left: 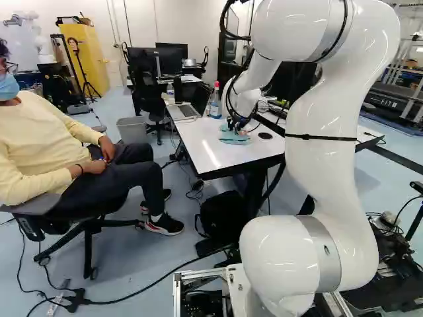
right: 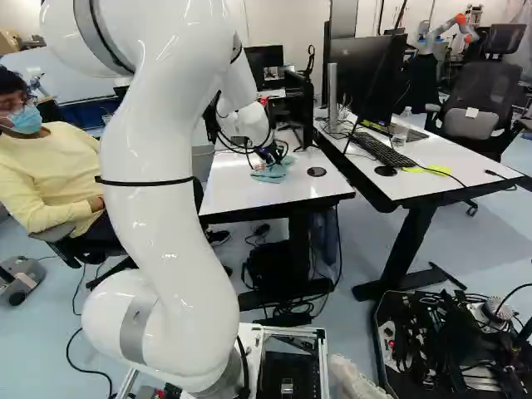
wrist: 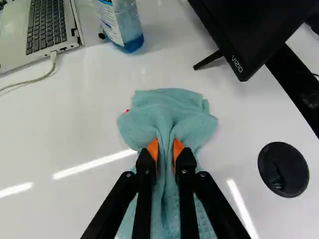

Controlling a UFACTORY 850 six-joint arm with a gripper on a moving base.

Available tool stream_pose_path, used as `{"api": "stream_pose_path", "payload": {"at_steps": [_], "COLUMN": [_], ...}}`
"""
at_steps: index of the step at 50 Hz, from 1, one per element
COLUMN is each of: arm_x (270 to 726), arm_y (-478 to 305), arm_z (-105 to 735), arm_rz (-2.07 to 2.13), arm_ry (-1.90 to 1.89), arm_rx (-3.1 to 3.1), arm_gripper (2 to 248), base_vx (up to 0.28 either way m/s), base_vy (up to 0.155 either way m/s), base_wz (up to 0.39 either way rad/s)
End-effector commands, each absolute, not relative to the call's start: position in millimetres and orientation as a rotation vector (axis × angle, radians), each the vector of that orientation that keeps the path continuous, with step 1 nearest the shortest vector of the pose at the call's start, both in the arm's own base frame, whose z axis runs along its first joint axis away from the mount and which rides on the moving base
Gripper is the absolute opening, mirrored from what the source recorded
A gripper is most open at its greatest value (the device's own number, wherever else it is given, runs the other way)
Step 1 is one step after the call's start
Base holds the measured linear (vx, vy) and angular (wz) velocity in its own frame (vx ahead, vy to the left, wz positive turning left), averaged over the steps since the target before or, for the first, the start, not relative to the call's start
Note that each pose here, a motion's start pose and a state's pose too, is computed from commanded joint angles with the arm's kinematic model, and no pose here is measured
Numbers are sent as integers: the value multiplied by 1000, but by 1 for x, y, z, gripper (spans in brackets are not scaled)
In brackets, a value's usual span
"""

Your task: Clean the table with the green towel

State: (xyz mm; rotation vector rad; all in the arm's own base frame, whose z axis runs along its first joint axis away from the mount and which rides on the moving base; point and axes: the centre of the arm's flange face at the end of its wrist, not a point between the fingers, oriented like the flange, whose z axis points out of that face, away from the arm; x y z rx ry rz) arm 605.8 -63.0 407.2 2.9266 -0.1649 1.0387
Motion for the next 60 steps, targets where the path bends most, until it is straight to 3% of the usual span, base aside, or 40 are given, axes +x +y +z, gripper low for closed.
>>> {"api": "stream_pose_path", "payload": {"at_steps": [28,60], "arm_x": [650,638], "arm_y": [-35,17], "arm_z": [403,405], "arm_rz": [1090,1086], "arm_ry": [-92,27], "arm_rx": [2928,2961], "arm_gripper": [54,54], "base_vx": [0,0], "base_vy": [0,0], "base_wz": [0,0]}}
